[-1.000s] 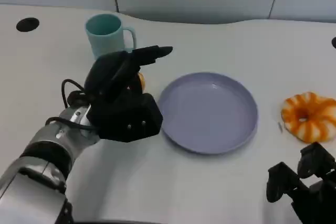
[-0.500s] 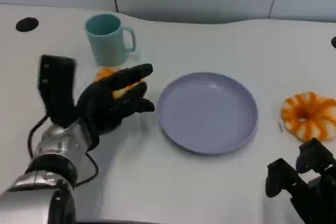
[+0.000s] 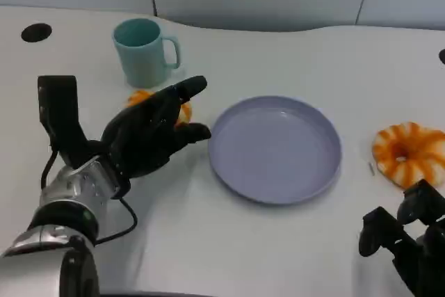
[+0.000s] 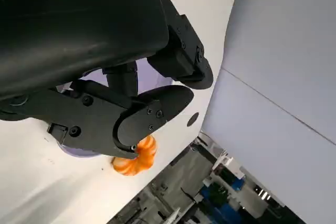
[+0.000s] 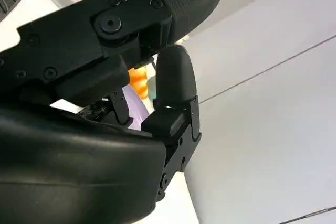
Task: Grasp the bread from the table and place it into the plate.
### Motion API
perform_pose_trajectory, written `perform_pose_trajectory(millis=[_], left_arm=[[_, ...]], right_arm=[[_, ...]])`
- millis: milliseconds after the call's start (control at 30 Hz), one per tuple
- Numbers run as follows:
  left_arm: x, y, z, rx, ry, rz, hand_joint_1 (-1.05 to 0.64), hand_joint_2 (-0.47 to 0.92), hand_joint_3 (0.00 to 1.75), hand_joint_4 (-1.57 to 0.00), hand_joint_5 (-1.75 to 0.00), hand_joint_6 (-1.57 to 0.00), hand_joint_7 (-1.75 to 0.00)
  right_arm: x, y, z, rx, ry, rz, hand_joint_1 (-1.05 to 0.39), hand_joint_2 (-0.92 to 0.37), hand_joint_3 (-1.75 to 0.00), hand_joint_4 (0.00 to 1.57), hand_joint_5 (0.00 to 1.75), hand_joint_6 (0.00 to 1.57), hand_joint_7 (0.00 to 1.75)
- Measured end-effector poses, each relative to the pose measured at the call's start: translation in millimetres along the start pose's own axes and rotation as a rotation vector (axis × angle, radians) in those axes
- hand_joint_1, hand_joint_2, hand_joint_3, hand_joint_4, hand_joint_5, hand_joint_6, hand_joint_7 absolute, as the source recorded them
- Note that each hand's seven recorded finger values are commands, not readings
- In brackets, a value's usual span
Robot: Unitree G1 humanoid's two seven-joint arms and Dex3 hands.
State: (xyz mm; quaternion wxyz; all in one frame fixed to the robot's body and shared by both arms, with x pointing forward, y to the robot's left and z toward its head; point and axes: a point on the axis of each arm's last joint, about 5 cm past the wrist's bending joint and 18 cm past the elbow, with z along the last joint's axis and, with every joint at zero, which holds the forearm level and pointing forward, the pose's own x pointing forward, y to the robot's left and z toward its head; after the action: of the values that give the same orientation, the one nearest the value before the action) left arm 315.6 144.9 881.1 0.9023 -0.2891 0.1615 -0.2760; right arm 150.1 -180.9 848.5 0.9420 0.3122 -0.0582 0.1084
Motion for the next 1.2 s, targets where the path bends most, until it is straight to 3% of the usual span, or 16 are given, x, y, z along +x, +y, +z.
perform_pose_trajectory(millis=[200, 233, 267, 300, 367, 500, 533, 633, 700, 767, 867, 1000, 1200], left_arm=[[0.4, -0.5, 2.8, 0.014, -0.017, -0.009, -0.46, 0.92, 0.90, -0.14, -1.75, -0.86, -0.11], [0.4, -0.6, 2.9, 0.014, -0.017, -0.010, -0.47, 0.92, 0.88, -0.19, -1.75, -0.53, -0.81], [0.4, -0.6, 3.0, 0.014, -0.018, -0.010, -0.47, 0.92, 0.88, -0.21, -1.75, -0.28, -1.27], [0.4, -0.6, 3.0, 0.014, -0.018, -0.010, -0.51, 0.92, 0.87, -0.21, -1.75, -0.11, -1.55], [-0.4, 0.3, 2.6, 0.002, -0.028, -0.014, -0.53, 0.92, 0.86, -0.21, -1.75, -0.03, -1.70], [-1.5, 1.4, 2.5, -0.020, -0.048, -0.023, -0.54, 0.92, 0.86, -0.21, -1.75, 0.00, -1.74], [-1.6, 1.5, 2.6, -0.023, -0.050, -0.023, -0.79, 0.92, 0.82, -0.08, -1.19, 0.00, -0.93], [-5.1, 5.2, 0.8, -0.135, -0.075, -0.169, -0.99, 0.92, 0.79, -0.01, -0.68, 0.00, -0.16], [-7.1, 7.3, 0.8, -0.182, -0.100, -0.262, -1.02, 0.92, 0.78, 0.00, -0.58, 0.00, -0.03], [-8.8, 9.0, 1.9, -0.190, -0.115, -0.289, -1.03, 0.92, 0.78, 0.00, -0.56, 0.00, -0.01], [-10.5, 10.7, 1.6, -0.194, -0.118, -0.293, -1.00, 0.92, 0.74, 0.00, -0.55, 0.00, 0.00], [-15.3, 15.0, -2.0, -0.228, -0.114, -0.289, -0.80, 0.92, 0.55, 0.00, -0.50, 0.00, 0.00], [-18.6, 18.1, -1.7, -0.205, -0.136, -0.279, -0.77, 0.92, 0.55, 0.00, -0.32, 0.00, 0.00]], right_arm=[[-4.0, -1.8, -2.2, 0.006, 0.015, 0.013, -0.45, -0.88, 0.00, 0.78, 1.75, 0.63, 1.75], [-4.2, -1.9, -2.2, 0.006, 0.015, 0.014, -0.45, -0.87, 0.00, 0.78, 1.75, 0.63, 1.75], [-4.3, -2.0, -2.3, 0.007, 0.015, 0.015, -0.45, -0.87, 0.00, 0.78, 1.75, 0.63, 1.75], [-4.3, -2.2, -2.6, 0.009, 0.015, 0.017, -0.45, -0.87, 0.00, 0.77, 1.75, 0.63, 1.75], [-4.2, -2.7, -3.5, 0.014, 0.017, 0.023, -0.45, -0.87, 0.00, 0.77, 1.75, 0.62, 1.75], [-3.4, -3.2, -3.8, 0.017, 0.017, 0.029, -0.45, -0.87, 0.00, 0.77, 1.75, 0.62, 1.75], [-3.1, -3.2, -3.8, 0.017, 0.016, 0.030, -0.45, -0.88, -0.01, 0.78, 1.75, 0.62, 1.75], [-2.1, -3.1, -3.4, 0.014, 0.016, 0.033, -0.45, -0.87, 0.00, 0.78, 1.75, 0.62, 1.75], [-1.4, -3.0, -3.2, 0.015, 0.015, 0.036, -0.45, -0.86, 0.00, 0.78, 1.75, 0.63, 1.75], [-0.9, -3.1, -3.0, 0.016, 0.017, 0.037, -0.45, -0.86, 0.00, 0.78, 1.75, 0.63, 1.75], [-0.8, -3.1, -3.3, 0.021, 0.023, 0.037, -0.45, -0.86, 0.00, 0.78, 1.75, 0.63, 1.75], [1.2, -2.7, -3.4, 0.017, 0.028, 0.044, -0.46, -0.87, 0.00, 0.79, 1.75, 0.62, 1.75], [3.6, -2.9, -4.1, 0.019, 0.030, 0.051, -0.48, -0.86, 0.00, 0.79, 1.75, 0.64, 1.75]])
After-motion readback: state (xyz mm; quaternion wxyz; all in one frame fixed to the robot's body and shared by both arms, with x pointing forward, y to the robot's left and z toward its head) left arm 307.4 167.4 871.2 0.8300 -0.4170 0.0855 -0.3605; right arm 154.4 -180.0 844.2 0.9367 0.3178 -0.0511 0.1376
